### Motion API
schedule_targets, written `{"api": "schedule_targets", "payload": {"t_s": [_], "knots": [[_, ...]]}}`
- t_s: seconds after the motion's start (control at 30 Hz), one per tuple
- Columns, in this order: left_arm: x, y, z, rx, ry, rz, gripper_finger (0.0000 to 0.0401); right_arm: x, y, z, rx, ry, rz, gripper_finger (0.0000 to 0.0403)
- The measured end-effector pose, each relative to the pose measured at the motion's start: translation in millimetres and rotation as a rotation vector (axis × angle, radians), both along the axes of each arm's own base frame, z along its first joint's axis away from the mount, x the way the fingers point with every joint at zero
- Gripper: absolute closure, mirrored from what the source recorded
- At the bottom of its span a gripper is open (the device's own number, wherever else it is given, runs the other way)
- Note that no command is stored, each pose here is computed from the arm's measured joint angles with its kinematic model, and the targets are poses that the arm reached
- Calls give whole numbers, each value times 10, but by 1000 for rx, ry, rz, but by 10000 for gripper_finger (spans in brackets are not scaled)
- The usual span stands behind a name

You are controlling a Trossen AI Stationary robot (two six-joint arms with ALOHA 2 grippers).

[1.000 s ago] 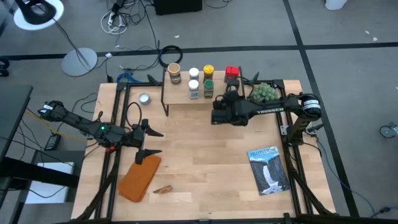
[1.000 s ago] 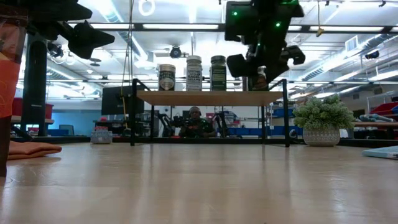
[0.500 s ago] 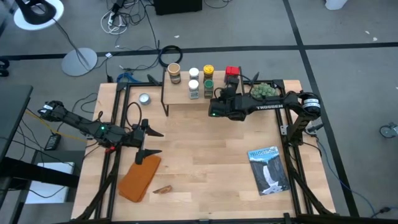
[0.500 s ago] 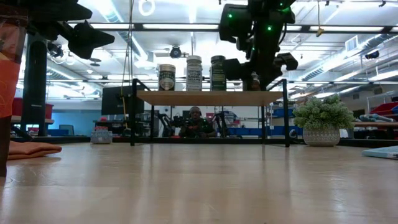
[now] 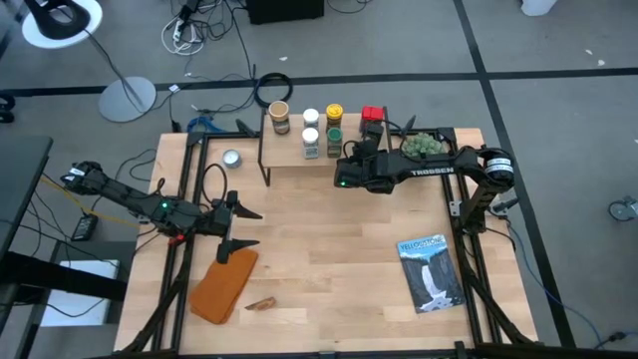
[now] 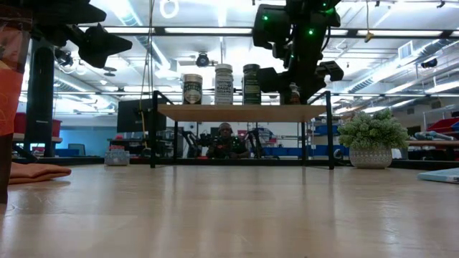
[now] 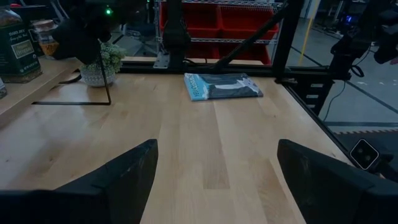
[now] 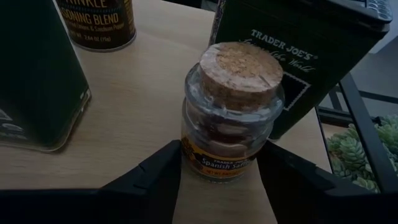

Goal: Shelf spices
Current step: Put the brown seasoning bottle on the shelf, then put the orange seasoning bag on the shelf

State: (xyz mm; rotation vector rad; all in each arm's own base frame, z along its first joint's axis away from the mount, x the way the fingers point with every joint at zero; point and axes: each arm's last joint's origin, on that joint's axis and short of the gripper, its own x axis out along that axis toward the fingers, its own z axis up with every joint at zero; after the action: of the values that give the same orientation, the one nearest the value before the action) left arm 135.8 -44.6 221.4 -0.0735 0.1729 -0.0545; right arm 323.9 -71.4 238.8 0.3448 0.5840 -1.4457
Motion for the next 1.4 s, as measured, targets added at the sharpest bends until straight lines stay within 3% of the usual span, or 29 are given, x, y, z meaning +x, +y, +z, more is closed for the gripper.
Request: {"api": "schedule_targets", "payload": {"t_s": [0.23,0.43,0.77,0.87,1.0,1.13,1.4], "knots": [[0,0,0,0,0,0,66,0,1,0,-1,-1,0,176],[0,0,0,0,0,0,66,5,23,1,-7,1,6,134],[0,0,0,0,0,0,66,51,313,19,-22,56,129,80],[0,0,0,0,0,0,66,49,473,52,-16,46,180,76],[0,0,0,0,0,0,66,28,737,106,82,-27,249,76],[0,0,0,0,0,0,66,7,1097,102,200,-90,332,78],[0,0,0,0,0,0,66,-111,1816,59,290,-231,418,76]]}}
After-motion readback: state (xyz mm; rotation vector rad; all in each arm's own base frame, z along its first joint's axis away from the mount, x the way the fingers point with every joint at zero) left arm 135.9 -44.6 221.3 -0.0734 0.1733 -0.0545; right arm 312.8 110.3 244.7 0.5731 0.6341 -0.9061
